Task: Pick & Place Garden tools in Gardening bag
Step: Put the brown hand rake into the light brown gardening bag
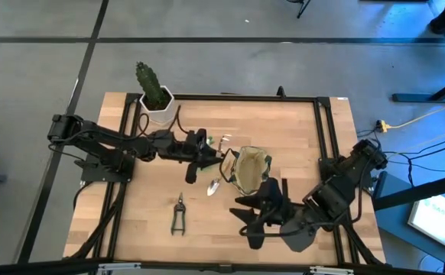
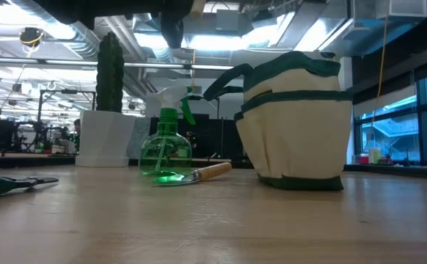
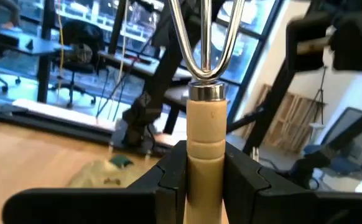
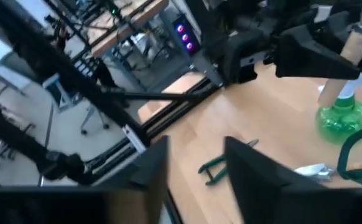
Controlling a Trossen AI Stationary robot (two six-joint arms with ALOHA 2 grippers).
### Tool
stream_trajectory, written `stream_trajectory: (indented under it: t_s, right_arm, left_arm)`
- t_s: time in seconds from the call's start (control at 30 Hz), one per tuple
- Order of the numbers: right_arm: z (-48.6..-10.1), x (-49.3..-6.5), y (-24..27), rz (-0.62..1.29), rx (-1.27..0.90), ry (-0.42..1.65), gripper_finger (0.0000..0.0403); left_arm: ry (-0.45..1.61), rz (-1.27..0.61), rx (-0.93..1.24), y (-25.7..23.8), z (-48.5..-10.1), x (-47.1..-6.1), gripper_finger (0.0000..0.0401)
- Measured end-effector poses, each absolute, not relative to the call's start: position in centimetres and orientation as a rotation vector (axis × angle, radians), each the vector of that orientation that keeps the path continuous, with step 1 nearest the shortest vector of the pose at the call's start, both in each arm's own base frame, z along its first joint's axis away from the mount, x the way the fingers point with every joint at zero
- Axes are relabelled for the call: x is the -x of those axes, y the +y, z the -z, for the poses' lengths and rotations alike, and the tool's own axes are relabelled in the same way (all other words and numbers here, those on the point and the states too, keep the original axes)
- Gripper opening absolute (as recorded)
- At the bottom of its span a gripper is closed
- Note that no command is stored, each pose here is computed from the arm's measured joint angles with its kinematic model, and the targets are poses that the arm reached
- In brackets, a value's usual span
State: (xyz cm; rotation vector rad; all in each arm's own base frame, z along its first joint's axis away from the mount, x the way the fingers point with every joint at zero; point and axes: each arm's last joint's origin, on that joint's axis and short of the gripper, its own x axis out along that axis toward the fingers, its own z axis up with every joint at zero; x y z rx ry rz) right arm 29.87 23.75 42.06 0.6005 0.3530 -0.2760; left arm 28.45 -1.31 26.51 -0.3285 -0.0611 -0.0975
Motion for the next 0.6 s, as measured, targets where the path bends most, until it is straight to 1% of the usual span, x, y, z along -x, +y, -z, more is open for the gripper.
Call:
stream_trajectory:
  t_s: [0.13, 0.17, 0.2, 0.33, 0.47, 0.6]
  right_arm:
    - [-42.1, -30.0, 23.8, 0.231, -0.533, 0.380, 0.0042]
    - [-42.1, -30.1, 23.7, 0.221, -0.520, 0.389, 0.0023]
    - [-42.1, -30.2, 23.5, 0.210, -0.513, 0.400, 0.0012]
    - [-42.4, -30.1, 22.6, 0.173, -0.474, 0.451, 0.0006]
    - [-42.6, -29.3, 22.1, 0.160, -0.376, 0.492, 0.0005]
    - [-42.8, -28.3, 21.2, 0.116, -0.316, 0.473, 0.0003]
  left_arm:
    - [-0.092, 0.114, 0.352, -1.5, -26.8, -28.4, 0.0065]
    - [-0.108, 0.117, 0.357, -1.5, -27.0, -28.4, 0.0065]
    - [-0.121, 0.117, 0.367, -1.4, -27.1, -28.4, 0.0065]
    - [-0.137, 0.095, 0.429, -0.9, -27.2, -28.4, 0.0065]
    - [-0.139, 0.054, 0.461, -0.7, -27.2, -28.4, 0.0065]
    - [-0.164, -0.002, 0.493, -0.5, -27.3, -28.4, 0.0065]
